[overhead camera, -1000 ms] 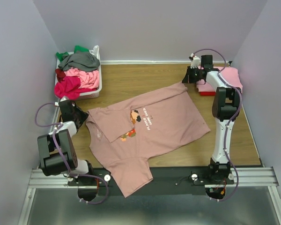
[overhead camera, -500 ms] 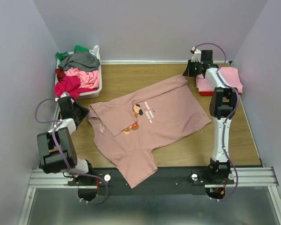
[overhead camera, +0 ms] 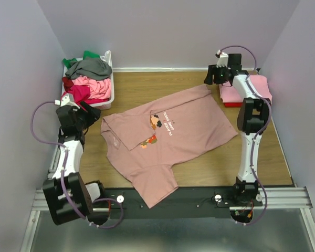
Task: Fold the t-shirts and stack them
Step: Fold the tshirt
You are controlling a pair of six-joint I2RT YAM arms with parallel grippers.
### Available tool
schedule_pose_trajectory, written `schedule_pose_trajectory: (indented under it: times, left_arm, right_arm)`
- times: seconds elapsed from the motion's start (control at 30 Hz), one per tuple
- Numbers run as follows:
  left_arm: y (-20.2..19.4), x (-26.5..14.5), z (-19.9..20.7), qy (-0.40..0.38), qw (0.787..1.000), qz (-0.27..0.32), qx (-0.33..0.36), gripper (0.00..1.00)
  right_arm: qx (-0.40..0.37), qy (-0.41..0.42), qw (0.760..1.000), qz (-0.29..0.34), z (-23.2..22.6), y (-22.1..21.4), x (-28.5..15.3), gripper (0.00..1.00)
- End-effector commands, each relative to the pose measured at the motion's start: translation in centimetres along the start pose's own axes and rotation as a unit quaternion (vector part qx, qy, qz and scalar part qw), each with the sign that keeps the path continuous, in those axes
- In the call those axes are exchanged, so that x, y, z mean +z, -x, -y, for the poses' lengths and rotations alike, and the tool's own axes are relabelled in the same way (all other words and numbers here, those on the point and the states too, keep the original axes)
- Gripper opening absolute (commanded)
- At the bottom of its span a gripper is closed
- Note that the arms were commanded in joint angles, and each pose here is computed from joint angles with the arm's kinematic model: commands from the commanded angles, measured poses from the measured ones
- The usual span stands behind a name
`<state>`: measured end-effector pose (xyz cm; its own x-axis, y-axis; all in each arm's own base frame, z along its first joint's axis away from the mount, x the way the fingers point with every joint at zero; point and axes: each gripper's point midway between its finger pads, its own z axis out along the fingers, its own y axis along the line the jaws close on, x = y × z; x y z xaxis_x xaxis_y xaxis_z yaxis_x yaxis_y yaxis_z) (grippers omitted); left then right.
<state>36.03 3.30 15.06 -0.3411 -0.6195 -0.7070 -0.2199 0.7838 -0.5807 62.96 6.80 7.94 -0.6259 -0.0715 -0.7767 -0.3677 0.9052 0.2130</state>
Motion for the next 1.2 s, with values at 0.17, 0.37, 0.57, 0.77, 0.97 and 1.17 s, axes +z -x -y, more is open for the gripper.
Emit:
schedule_pose_trajectory:
  times: [0.17, 0.37, 0.57, 0.77, 0.97, 1.17]
  left_arm:
    - [1.1, -4.6, 15.5, -0.205, 0.949, -0.015, 0.241, 0.73]
    - [0.5, -12.8, 23.9, -0.279, 0.907, 0.044, 0.312, 0.72]
    - [-6.5, -18.2, 24.2, -0.370, 0.874, -0.053, 0.311, 0.73]
    - [-14.0, -20.3, 21.0, -0.370, 0.860, -0.214, 0.279, 0.71]
    - [-21.9, -23.5, 18.0, -0.321, 0.825, -0.366, 0.288, 0.69]
    - [-27.8, -25.1, 14.9, -0.228, 0.778, -0.444, 0.381, 0.68]
  right_arm:
    - [-0.175, 0.284, 0.939, 0.082, -16.7, 1.8, -16.2, 1.00]
    - [-0.249, 0.357, 0.894, 0.108, -22.8, -7.4, -25.0, 1.00]
    - [-0.283, 0.316, 0.899, 0.108, -23.5, -13.2, -28.1, 1.00]
    - [-0.275, 0.278, 0.916, 0.090, -22.6, -14.8, -28.3, 1.00]
    - [-0.271, 0.248, 0.928, 0.061, -21.1, -16.7, -27.2, 1.00]
    - [-0.268, 0.242, 0.931, 0.054, -20.8, -17.1, -27.0, 1.00]
